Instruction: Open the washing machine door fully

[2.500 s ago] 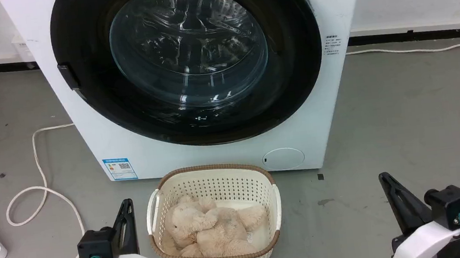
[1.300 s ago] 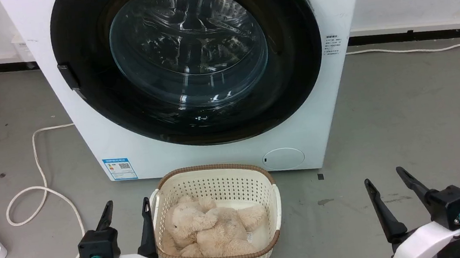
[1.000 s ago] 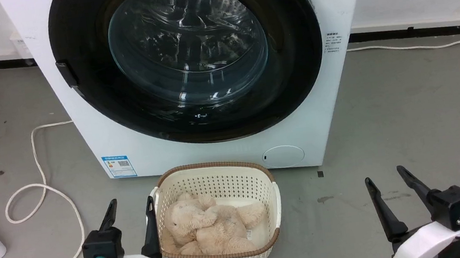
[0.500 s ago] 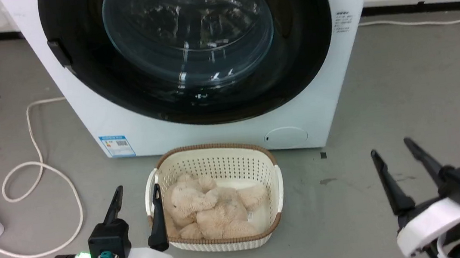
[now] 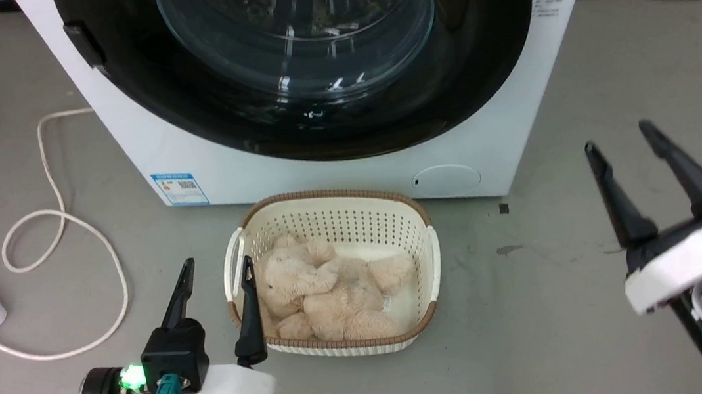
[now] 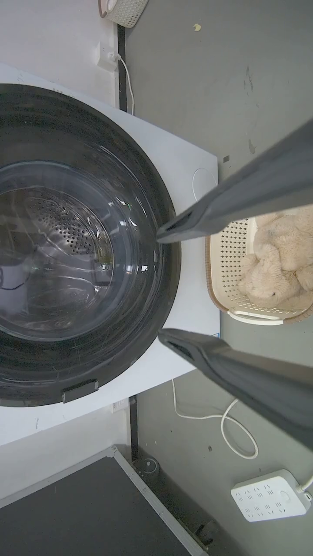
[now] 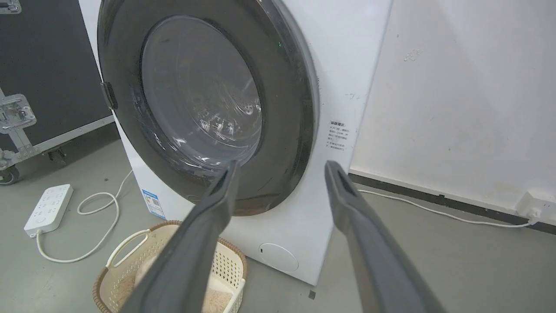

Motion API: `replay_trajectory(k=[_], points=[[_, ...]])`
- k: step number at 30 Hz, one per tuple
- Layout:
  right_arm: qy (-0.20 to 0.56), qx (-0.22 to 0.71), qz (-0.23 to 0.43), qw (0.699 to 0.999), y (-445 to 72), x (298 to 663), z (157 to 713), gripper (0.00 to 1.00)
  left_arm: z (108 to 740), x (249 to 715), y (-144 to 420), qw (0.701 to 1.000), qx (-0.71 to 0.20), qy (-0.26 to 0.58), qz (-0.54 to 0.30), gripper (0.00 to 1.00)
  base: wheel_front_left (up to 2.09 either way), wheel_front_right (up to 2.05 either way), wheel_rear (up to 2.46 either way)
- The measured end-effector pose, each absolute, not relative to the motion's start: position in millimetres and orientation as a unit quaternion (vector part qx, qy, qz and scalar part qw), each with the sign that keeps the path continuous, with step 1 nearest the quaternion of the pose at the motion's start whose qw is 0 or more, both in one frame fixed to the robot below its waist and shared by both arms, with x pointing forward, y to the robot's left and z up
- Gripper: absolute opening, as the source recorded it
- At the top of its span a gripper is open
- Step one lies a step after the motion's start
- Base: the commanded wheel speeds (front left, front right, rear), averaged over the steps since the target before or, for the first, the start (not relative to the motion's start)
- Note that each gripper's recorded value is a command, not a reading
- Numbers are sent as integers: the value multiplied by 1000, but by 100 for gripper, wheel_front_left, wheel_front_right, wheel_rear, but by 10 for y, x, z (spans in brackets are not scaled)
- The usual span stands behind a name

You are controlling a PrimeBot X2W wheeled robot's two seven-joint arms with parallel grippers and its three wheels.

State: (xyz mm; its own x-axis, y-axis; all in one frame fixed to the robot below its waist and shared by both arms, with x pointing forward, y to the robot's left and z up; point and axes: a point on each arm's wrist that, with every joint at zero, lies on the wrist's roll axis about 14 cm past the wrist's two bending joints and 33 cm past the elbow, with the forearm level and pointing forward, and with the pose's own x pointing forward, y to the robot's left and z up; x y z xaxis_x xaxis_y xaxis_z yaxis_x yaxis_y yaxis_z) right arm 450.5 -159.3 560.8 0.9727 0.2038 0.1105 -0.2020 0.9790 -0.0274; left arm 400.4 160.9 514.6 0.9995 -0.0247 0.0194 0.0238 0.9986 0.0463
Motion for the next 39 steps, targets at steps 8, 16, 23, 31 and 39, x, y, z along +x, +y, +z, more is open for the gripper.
replay_trajectory(k=[8, 16, 23, 31, 39], points=[[-58, 59, 97, 992, -1639, 4824, 5679, 0, 5108, 4096, 1577, 1000, 23, -12, -13, 100, 0, 0, 0], [-46, 119, 86, 988, -1730, 5235, 5702, 0, 5057, 4176, 1579, 1000, 25, -12, -11, 100, 0, 0, 0], [-14, 175, 73, 982, -1778, 5632, 5635, 0, 5018, 4225, 1614, 1000, 27, -12, -2, 100, 0, 0, 0], [29, 215, 70, 974, -1774, 5952, 5502, 0, 4968, 4264, 1619, 999, 30, -12, 1, 100, 0, 0, 0], [88, 302, 73, 946, -1755, 6215, 5325, 0, 4939, 4322, 1613, 999, 32, -16, 3, 100, 0, 0, 0]])
